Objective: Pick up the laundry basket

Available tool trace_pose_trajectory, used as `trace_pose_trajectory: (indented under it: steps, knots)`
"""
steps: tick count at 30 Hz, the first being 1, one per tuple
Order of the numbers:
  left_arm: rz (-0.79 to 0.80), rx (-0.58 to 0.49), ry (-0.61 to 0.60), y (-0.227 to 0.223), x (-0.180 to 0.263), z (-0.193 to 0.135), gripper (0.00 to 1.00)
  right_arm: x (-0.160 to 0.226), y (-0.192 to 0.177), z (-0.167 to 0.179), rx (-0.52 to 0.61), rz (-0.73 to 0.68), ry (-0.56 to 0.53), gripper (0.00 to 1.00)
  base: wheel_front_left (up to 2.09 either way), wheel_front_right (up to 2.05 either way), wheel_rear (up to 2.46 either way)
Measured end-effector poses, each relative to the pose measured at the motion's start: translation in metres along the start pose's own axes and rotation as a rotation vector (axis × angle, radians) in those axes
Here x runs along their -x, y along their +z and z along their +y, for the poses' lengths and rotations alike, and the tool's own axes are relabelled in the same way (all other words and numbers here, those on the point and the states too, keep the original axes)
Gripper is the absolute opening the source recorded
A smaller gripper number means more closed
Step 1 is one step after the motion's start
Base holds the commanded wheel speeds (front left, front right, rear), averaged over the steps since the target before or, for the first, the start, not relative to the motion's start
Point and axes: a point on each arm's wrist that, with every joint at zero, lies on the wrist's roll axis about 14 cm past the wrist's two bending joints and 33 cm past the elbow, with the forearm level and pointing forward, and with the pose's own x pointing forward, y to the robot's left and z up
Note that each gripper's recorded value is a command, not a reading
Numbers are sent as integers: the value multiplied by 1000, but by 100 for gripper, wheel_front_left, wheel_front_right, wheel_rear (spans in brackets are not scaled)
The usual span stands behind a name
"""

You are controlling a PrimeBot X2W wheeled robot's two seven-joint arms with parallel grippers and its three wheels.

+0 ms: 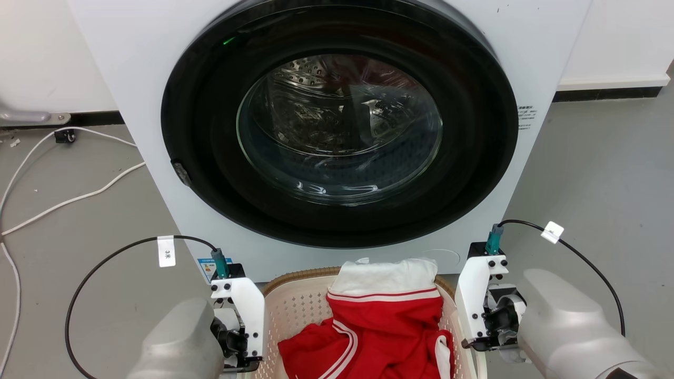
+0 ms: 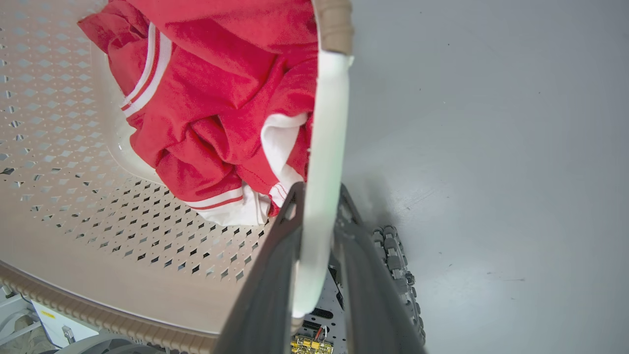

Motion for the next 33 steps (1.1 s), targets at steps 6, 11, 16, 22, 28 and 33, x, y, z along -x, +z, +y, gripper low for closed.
trace_pose_trajectory:
  steps: [6,11,16,22,28,33]
  knots:
    - [2,3,-3,0,-1,0,0,0,0,0,-1,2,-1,0,0,0,0]
    - [3,3,-3,-1,-1,0,0,-1,0,-1,-1,4,-2,0,0,0,0]
    - [3,5,-4,-1,-1,0,0,-1,1,-1,-1,4,-2,0,0,0,0]
    - [3,7,-5,-1,-2,0,0,-1,1,0,-1,5,-2,0,0,0,0]
    - [5,8,-6,-1,-2,0,0,-1,1,0,-2,9,-2,0,0,0,0]
    - [5,10,-8,-1,-3,0,0,-2,0,-1,-4,11,-2,0,0,0,0]
